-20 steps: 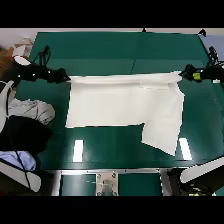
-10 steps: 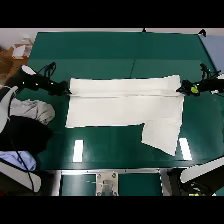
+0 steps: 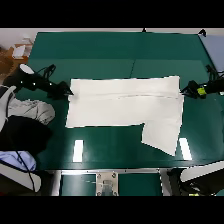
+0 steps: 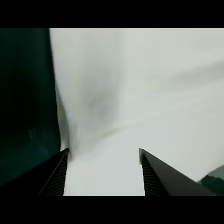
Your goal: Fold the shirts.
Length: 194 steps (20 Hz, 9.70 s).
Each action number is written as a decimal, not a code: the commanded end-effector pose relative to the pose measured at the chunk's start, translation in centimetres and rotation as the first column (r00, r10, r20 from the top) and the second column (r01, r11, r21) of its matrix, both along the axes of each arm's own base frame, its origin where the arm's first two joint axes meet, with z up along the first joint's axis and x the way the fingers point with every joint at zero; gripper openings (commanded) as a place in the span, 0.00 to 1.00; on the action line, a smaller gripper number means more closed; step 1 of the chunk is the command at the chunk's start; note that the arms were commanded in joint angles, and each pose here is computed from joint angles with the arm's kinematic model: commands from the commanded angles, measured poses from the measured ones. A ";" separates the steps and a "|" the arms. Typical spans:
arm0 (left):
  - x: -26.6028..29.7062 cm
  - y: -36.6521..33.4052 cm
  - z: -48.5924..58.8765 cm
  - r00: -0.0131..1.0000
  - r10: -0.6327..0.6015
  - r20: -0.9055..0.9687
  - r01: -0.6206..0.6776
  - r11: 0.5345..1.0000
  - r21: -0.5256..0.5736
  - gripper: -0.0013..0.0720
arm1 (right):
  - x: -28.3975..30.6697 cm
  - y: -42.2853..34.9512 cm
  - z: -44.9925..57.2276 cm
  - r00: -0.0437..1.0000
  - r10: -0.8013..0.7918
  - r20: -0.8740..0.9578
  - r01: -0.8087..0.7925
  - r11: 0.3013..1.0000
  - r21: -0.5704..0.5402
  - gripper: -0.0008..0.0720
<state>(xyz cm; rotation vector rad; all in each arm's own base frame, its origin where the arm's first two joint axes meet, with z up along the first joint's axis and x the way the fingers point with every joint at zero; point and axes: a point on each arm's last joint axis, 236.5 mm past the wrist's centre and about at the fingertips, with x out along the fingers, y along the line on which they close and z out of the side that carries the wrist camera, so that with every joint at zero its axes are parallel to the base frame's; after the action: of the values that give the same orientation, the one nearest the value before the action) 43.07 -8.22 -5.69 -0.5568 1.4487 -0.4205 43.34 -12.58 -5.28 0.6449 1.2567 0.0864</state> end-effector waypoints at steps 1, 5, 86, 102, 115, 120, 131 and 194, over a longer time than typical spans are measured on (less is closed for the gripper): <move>-5.7 1.9 2.1 0.985 0.003 -0.173 -0.007 1.000 -0.025 0.71 | -5.2 -0.5 1.5 0.997 -0.052 -0.059 0.055 0.998 0.042 0.32; -11.9 3.4 3.5 0.984 0.154 -0.090 -0.148 0.986 0.074 0.71 | -12.2 -1.5 1.9 0.982 -0.173 -0.073 0.176 0.984 0.038 0.34; 2.4 -5.2 6.1 0.913 0.253 0.320 -0.284 0.957 0.054 0.05 | -0.4 7.2 5.9 0.951 -0.299 0.075 0.287 0.949 0.132 0.03; 5.5 0.3 8.9 0.958 0.227 0.175 -0.231 0.973 0.005 0.91 | 1.3 -1.8 1.3 0.994 -0.052 0.096 0.042 0.994 0.098 0.84; 4.6 -7.2 9.1 0.971 0.061 0.231 -0.065 0.998 0.010 0.87 | 1.6 6.6 -6.0 0.939 0.342 -0.043 -0.310 0.893 0.328 0.32; 5.8 -13.7 9.6 0.928 -0.014 0.373 0.012 1.000 0.008 0.05 | 3.3 5.6 -3.3 0.946 0.324 0.001 -0.312 0.910 0.274 0.03; 3.0 -38.3 -0.5 0.910 -0.094 0.404 0.184 0.964 -0.191 0.05 | 2.1 10.7 13.6 0.913 0.364 0.184 -0.401 0.881 0.250 0.03; -0.2 4.8 9.9 0.928 -0.371 0.009 0.331 0.839 0.431 0.05 | 7.0 12.0 4.3 0.994 -0.072 0.076 0.062 0.989 0.132 0.02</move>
<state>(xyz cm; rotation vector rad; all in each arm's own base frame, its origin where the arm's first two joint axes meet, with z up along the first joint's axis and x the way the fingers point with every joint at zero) 43.03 -3.35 4.30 0.0908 1.4917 -0.3912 51.56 9.71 -1.69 0.8361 1.1920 0.3957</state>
